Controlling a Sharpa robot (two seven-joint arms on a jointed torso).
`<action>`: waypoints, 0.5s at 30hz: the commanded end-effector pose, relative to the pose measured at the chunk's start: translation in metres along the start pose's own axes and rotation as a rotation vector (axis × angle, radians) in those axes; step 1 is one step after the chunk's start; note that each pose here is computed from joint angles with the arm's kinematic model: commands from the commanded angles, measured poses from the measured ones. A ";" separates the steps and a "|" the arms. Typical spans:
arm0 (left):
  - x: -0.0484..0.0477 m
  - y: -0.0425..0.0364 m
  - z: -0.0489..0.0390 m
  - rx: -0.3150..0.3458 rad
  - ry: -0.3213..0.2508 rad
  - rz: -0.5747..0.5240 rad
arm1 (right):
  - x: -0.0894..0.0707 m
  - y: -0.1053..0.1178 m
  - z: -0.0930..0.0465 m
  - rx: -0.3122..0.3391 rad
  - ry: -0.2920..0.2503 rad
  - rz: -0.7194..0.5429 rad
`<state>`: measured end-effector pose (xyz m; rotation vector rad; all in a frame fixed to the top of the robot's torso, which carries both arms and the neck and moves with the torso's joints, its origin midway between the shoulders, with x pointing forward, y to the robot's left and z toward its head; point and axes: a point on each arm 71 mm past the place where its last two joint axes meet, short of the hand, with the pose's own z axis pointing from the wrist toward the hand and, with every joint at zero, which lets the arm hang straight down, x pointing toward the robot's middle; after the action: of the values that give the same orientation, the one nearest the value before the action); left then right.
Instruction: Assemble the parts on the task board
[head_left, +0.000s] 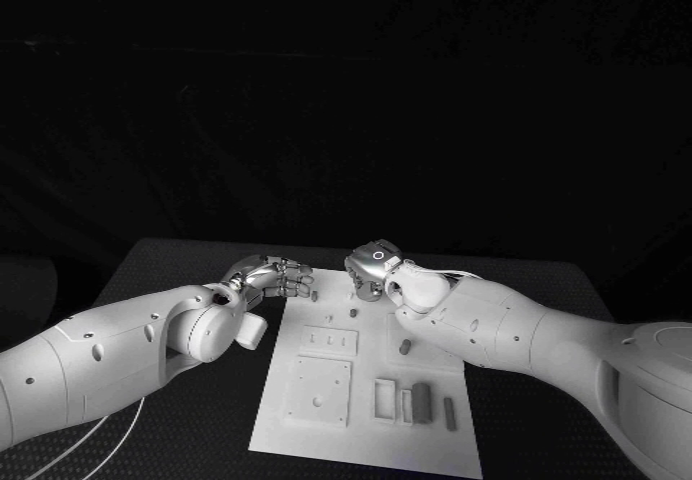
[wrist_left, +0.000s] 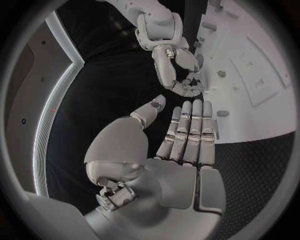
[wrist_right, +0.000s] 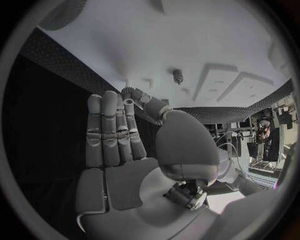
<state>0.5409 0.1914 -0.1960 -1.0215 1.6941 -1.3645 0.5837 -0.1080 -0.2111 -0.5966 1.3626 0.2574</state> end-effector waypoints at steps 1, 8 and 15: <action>0.0024 -0.0020 0.0007 0.012 0.018 0.000 | 0.000 0.002 0.001 -0.011 0.005 0.000; 0.0024 -0.0020 0.0008 0.011 0.017 0.000 | -0.001 0.005 0.002 -0.015 -0.004 0.002; 0.0024 -0.0019 0.0009 0.011 0.018 0.000 | 0.001 0.004 0.003 -0.006 0.023 0.006</action>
<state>0.5412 0.1915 -0.1961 -1.0218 1.6940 -1.3637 0.5836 -0.1040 -0.2109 -0.5955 1.3651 0.2643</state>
